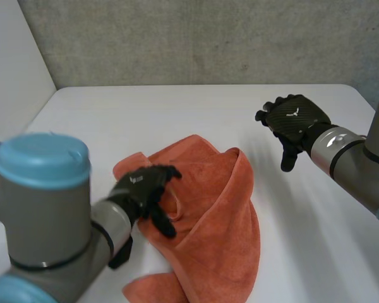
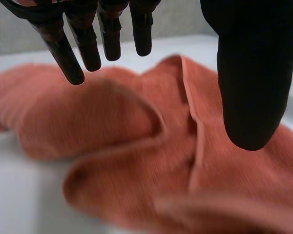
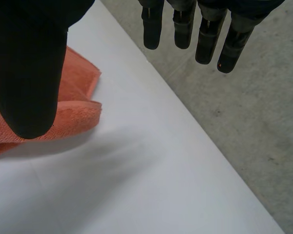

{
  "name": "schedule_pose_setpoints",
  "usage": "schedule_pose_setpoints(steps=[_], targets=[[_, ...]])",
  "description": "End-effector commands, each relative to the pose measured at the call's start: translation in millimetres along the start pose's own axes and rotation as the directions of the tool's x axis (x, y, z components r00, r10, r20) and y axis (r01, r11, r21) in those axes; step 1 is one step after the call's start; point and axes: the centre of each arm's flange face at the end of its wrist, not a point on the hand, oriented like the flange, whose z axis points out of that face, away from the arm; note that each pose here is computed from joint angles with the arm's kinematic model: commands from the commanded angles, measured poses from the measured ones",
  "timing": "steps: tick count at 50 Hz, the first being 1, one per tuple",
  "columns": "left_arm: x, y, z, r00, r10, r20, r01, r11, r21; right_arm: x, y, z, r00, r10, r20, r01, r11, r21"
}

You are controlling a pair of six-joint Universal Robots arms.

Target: Fold the laundry

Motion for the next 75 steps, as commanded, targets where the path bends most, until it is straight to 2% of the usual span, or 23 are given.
schedule_pose_setpoints(steps=[1,15,29,37,43,47,51,52,56,59,63,67,68,70,72,73,74,75], targets=[[7.2,24.9,-15.6,0.997,0.057,0.055,-0.055,0.998,-0.041,-3.4,4.0,2.8,1.0,0.008,0.012,-0.008,1.0,-0.011],[12.9,39.3,-23.2,0.994,0.097,0.042,-0.093,0.992,-0.081,-7.9,4.3,1.6,1.0,0.008,0.024,-0.008,1.0,-0.013],[10.4,64.9,-4.0,0.985,0.163,0.052,-0.152,0.975,-0.163,-21.5,18.0,10.4,0.998,0.016,0.059,-0.013,0.998,-0.056],[12.0,30.0,-0.5,0.979,0.177,0.099,-0.18,0.983,0.033,-19.9,15.9,18.0,0.998,0.034,0.054,-0.032,0.998,-0.046],[20.9,-20.0,-34.9,0.969,0.231,0.092,-0.246,0.941,0.232,-15.4,10.5,33.1,0.994,0.1,0.048,-0.099,0.995,-0.024],[23.1,-43.9,-59.3,0.953,0.28,0.112,-0.302,0.895,0.328,-19.8,9.7,49.0,0.975,0.186,0.123,-0.183,0.983,-0.031],[24.1,-58.4,-78.0,0.931,0.336,0.141,-0.364,0.848,0.384,-33.4,7.9,63.9,0.918,0.261,0.298,-0.265,0.964,-0.026],[24.2,-60.7,-80.6,0.928,0.342,0.147,-0.372,0.841,0.393,-40.8,9.5,68.8,0.884,0.283,0.372,-0.292,0.956,-0.033],[24.4,-69.0,-92.7,0.918,0.361,0.166,-0.396,0.812,0.428,-66.6,23.0,80.5,0.801,0.318,0.508,-0.319,0.944,-0.087],[24.1,-71.1,-94.6,0.916,0.362,0.17,-0.4,0.807,0.434,-84.2,28.4,87.7,0.782,0.324,0.532,-0.309,0.943,-0.119],[22.5,-75.3,-91.5,0.917,0.36,0.172,-0.398,0.803,0.443,-89.5,26.0,98.4,0.812,0.298,0.502,-0.276,0.954,-0.119],[17.7,-94.2,-84.7,0.918,0.345,0.194,-0.395,0.771,0.5,-59.7,-13.7,112.3,0.896,0.222,0.383,-0.264,0.963,0.058],[15.7,-101.6,-83.0,0.918,0.34,0.206,-0.397,0.756,0.52,-42.6,-36.4,116.9,0.932,0.202,0.301,-0.259,0.952,0.162],[9.3,-125.4,-76.9,0.91,0.334,0.245,-0.414,0.703,0.578,-24.0,-56.8,118.7,0.954,0.216,0.208,-0.266,0.931,0.25],[4.9,-142.1,-73.8,0.9,0.336,0.277,-0.435,0.659,0.614,0.9,-78.8,117.0,0.957,0.273,0.102,-0.291,0.891,0.347],[1.3,-158.7,-69.8,0.89,0.337,0.307,-0.455,0.611,0.647,8.6,-89.3,112.0,0.954,0.292,0.075,-0.298,0.875,0.381],[1.2,-158.9,-69.8,0.89,0.337,0.308,-0.456,0.611,0.648,15.2,-98.3,106.9,0.949,0.311,0.052,-0.304,0.861,0.408],[-0.7,-167.1,-67.2,0.884,0.338,0.324,-0.467,0.586,0.662,24.1,-108.9,99.4,0.944,0.329,0.029,-0.308,0.845,0.438]])
